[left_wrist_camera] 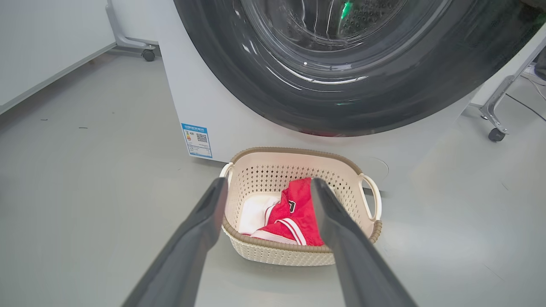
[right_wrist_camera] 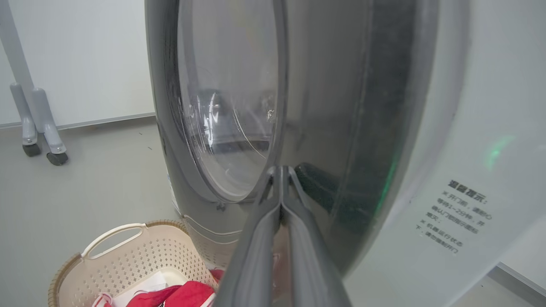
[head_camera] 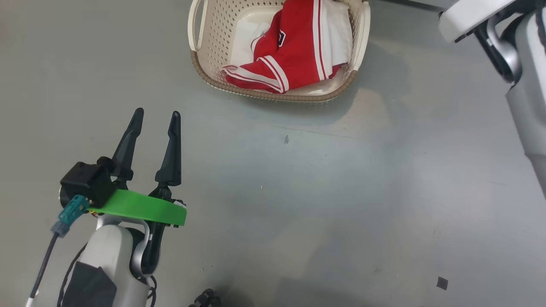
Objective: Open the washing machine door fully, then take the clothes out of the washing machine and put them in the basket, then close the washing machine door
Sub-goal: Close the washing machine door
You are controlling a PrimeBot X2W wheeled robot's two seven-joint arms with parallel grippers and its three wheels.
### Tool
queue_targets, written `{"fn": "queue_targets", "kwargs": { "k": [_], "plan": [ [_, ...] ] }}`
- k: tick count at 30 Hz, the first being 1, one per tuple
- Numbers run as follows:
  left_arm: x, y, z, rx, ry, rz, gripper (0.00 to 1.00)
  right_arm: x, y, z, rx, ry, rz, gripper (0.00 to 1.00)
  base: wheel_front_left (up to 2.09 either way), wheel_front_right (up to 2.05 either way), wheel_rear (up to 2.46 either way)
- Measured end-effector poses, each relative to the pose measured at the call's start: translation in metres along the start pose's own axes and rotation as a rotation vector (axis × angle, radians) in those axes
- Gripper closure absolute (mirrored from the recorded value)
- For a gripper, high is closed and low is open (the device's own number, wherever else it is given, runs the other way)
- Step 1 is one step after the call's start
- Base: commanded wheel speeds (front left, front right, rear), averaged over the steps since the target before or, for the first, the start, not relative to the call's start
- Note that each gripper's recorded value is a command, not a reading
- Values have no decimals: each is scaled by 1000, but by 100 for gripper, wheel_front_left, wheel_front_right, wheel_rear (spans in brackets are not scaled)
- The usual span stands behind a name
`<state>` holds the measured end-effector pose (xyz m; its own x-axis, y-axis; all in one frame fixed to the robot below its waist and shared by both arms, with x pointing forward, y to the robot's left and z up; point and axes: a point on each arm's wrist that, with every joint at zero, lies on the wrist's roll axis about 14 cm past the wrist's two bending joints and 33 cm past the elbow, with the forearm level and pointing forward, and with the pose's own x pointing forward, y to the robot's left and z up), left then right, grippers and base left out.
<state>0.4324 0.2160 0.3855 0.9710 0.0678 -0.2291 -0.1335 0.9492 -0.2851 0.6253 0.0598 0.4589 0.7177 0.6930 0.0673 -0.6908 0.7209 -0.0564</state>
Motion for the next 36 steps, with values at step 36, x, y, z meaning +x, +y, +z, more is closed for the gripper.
{"fn": "queue_targets", "kwargs": {
  "k": [36],
  "plan": [
    [19,-4,-23,8,57,-20,0,27,-57,-12,3,-39,-119,100,0,0,0]
  ]
}}
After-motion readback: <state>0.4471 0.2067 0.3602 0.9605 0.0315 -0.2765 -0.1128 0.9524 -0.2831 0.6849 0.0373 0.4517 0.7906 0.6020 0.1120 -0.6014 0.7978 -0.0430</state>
